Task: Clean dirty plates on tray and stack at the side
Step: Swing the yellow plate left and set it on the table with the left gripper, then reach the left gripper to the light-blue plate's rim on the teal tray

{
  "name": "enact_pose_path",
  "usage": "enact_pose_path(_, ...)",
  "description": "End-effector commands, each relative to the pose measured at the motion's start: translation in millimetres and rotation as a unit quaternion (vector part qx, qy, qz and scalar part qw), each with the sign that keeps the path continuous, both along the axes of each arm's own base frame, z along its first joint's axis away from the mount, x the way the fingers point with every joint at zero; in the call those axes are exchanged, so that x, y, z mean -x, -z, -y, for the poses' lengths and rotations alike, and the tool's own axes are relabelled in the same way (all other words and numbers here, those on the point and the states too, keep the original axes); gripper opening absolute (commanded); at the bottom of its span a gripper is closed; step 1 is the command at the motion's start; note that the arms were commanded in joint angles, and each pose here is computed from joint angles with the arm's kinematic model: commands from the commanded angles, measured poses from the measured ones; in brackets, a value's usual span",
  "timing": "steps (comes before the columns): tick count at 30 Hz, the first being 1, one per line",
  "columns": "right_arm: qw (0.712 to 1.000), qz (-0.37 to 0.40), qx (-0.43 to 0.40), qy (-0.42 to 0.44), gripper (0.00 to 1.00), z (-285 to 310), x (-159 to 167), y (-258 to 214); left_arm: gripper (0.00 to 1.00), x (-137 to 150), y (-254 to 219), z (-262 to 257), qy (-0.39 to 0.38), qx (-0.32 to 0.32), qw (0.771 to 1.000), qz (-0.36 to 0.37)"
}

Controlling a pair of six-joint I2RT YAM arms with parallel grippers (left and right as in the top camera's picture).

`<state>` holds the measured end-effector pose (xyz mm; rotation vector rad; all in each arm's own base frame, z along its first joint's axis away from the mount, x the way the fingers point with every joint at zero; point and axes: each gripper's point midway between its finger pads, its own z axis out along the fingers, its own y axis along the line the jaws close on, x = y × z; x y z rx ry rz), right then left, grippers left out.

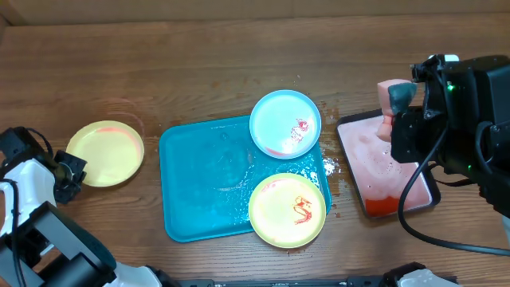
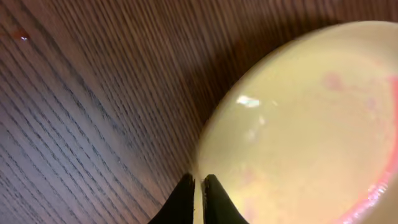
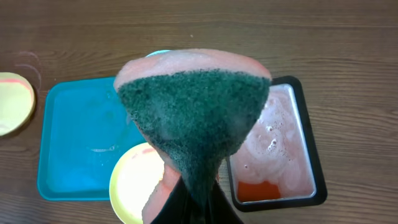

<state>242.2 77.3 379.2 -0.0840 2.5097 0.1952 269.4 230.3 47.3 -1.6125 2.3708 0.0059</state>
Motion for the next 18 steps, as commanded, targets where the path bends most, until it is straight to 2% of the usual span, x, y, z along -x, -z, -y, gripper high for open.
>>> enact_pose_path(1, 1.0, 0.016, -0.004, -0.005, 0.04, 0.0, 2.6, -8.3, 0.06, 4.6, 17.6, 1.8, -0.009, 0.012, 1.0, -0.02)
enact_pose_path(5, 1.0, 0.016, -0.004, -0.005, 0.04, 0.0, 2.5, -8.3, 0.06, 6.2, 27.6, 3.8, -0.003, 0.021, 0.999, -0.032)
enact_pose_path(7, 1.0, 0.016, -0.004, -0.005, 0.04, 0.0, 2.5, -8.3, 0.11, 3.8, 25.8, 3.8, -0.002, 0.022, 0.999, -0.026)
enact_pose_path(9, 1.0, 0.016, -0.004, -0.005, 0.04, 0.0, 2.5, -8.3, 0.13, -1.6, 17.6, 2.3, 0.006, 0.019, 1.0, -0.014)
enact_pose_path(18, 1.0, 0.016, -0.004, -0.005, 0.04, -0.1, 2.4, -8.5, 0.24, -28.9, -75.2, 6.3, 0.035, -0.054, 0.995, 0.071)
